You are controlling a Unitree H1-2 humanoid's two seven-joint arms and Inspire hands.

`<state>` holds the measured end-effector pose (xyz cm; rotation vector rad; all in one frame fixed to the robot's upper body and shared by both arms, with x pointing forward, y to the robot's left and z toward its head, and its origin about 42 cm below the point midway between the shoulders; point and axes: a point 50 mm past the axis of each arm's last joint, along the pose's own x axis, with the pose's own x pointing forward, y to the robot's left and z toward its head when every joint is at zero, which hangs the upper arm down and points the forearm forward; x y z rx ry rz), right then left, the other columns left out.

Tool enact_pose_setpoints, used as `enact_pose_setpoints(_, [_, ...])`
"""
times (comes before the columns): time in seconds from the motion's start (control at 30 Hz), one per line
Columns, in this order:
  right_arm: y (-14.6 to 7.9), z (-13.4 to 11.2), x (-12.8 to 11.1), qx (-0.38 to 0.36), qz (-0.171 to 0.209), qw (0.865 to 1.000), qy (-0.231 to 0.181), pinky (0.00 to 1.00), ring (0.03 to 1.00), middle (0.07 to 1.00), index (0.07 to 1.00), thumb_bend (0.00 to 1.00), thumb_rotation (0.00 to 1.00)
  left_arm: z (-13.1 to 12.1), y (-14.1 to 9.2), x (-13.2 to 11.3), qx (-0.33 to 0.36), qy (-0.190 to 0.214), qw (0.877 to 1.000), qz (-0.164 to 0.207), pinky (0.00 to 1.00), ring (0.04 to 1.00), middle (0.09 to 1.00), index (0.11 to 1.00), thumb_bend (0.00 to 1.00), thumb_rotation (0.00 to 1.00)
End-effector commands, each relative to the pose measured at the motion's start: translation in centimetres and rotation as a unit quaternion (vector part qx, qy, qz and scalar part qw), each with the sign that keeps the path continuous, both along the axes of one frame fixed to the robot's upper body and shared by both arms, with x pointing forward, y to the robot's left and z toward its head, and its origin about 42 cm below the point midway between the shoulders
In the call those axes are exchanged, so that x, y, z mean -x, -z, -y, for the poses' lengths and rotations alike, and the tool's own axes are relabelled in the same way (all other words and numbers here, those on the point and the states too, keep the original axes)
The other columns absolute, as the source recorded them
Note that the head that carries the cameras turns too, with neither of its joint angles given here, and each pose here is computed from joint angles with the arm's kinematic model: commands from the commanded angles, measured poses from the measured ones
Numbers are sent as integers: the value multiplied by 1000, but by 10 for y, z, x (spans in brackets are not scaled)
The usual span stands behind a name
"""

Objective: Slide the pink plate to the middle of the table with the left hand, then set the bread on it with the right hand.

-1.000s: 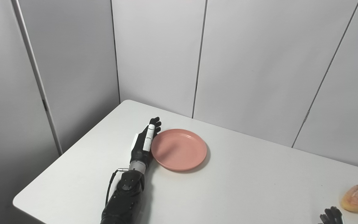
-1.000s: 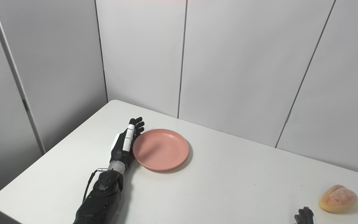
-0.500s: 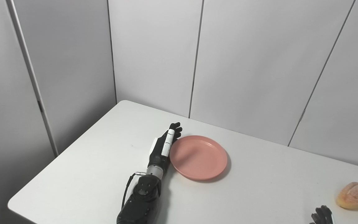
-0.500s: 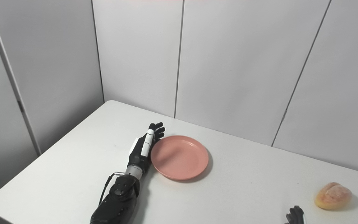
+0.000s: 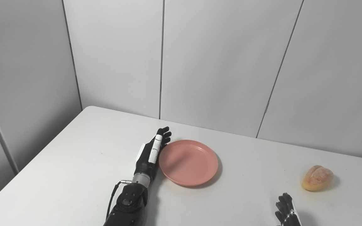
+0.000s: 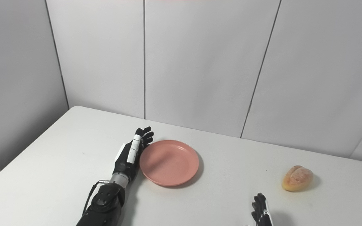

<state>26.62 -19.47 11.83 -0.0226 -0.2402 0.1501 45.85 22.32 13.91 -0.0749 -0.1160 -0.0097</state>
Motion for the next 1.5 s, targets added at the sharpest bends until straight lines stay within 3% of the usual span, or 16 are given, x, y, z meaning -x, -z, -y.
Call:
enact_pose_setpoints(0.0, [-11, -6, -3, 1, 39, 999, 4, 1000, 977, 979, 997, 547, 761, 7, -21, -8, 6, 16, 999, 31, 943, 915, 896, 885, 743, 1000])
enact_pose_setpoints(0.67, [-18, -42, -23, 16, 44, 999, 25, 1000, 979, 986, 989, 626, 859, 5, -18, -9, 11, 56, 998, 16, 957, 924, 915, 908, 784, 1000])
enact_pose_setpoints(1.47, [-16, -41, -30, 15, 46, 998, 33, 1000, 983, 993, 999, 627, 856, 35, -16, -13, 19, 87, 996, 15, 943, 920, 914, 904, 772, 1000])
